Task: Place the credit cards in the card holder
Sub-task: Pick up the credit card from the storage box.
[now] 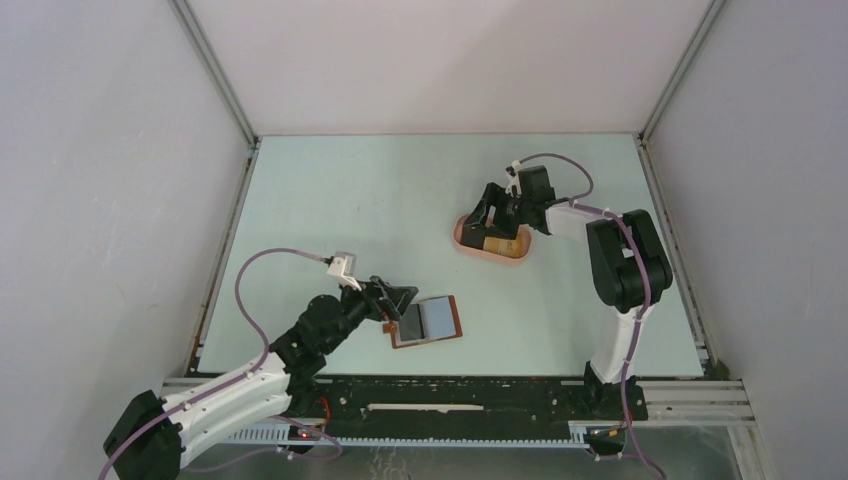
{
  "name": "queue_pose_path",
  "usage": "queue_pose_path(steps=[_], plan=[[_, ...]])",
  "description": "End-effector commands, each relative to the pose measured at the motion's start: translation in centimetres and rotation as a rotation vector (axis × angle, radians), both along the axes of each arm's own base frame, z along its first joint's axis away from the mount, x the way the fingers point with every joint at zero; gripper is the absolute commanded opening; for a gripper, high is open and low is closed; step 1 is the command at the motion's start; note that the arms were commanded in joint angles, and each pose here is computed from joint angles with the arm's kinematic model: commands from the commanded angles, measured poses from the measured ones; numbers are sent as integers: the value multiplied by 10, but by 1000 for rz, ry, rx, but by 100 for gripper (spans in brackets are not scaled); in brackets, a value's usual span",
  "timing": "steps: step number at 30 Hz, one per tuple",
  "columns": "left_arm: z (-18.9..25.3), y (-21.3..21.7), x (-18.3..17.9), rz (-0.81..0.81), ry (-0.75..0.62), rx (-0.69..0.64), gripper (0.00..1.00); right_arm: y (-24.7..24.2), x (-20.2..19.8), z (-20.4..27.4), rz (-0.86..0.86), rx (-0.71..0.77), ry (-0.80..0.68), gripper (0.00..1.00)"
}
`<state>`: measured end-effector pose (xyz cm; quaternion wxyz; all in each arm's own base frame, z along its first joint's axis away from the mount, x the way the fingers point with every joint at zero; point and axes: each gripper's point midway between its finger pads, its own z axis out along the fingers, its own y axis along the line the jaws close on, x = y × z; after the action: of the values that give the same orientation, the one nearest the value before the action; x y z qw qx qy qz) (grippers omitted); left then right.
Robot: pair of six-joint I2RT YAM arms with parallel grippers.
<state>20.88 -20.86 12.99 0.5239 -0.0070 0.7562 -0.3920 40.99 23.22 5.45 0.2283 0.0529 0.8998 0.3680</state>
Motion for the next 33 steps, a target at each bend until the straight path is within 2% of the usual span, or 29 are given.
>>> queue_pose_path(steps=[1, 24, 33], plan=[[-9, 5, 0, 19, 6, 9, 100, 12, -8, 1, 42, 96, 45, 81], [-9, 5, 1, 18, 7, 20, 100, 42, -19, 37, 167, 317, 24, 79], [-10, 5, 1, 20, 8, 26, 100, 45, -16, 22, 158, 268, 53, 73]])
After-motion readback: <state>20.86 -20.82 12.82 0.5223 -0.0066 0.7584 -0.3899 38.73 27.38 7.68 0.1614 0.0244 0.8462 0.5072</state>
